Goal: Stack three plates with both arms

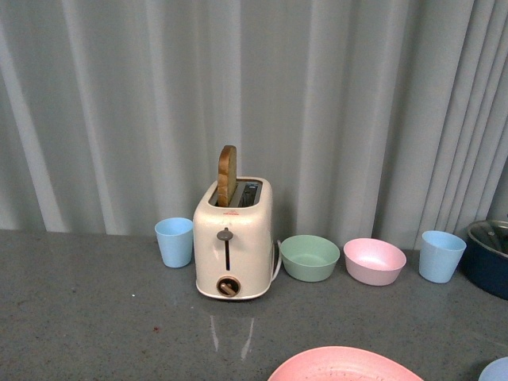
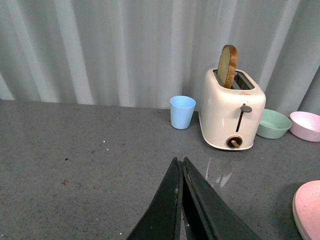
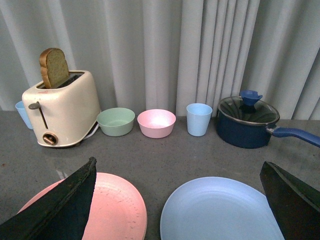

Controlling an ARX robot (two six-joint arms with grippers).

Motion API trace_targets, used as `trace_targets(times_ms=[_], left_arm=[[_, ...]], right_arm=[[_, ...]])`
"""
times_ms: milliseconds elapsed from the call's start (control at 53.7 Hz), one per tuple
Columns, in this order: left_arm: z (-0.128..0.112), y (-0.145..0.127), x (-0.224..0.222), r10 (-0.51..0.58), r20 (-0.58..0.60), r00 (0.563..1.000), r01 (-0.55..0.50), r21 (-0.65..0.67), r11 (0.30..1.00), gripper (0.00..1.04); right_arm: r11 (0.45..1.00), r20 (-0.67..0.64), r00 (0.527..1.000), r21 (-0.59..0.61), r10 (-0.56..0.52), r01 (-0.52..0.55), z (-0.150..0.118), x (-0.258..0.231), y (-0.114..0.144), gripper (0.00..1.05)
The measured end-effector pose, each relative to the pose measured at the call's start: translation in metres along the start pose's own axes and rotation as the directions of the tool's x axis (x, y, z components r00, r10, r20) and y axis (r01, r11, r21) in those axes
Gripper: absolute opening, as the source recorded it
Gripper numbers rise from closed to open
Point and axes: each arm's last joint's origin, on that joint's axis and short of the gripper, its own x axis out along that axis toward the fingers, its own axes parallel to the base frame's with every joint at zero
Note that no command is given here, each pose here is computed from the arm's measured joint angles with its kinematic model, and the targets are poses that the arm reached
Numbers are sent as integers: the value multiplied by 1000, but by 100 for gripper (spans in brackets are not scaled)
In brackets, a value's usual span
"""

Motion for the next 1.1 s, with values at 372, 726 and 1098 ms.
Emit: trace_targets(times_ms=[372, 726, 1098], left_arm=[[2, 0, -11, 0, 8, 1000, 0, 0, 1000, 4], [2, 0, -20, 0, 8, 1000, 0, 0, 1000, 4], [-1, 0, -32, -1, 1, 1000, 1, 0, 1000, 15]], right_arm=[[1000, 0, 1000, 0, 0, 0, 0, 0, 0, 97], [1000, 0, 1000, 0, 0, 0, 0, 0, 0, 97], [1000, 0, 1000, 0, 0, 0, 0, 0, 0, 97]])
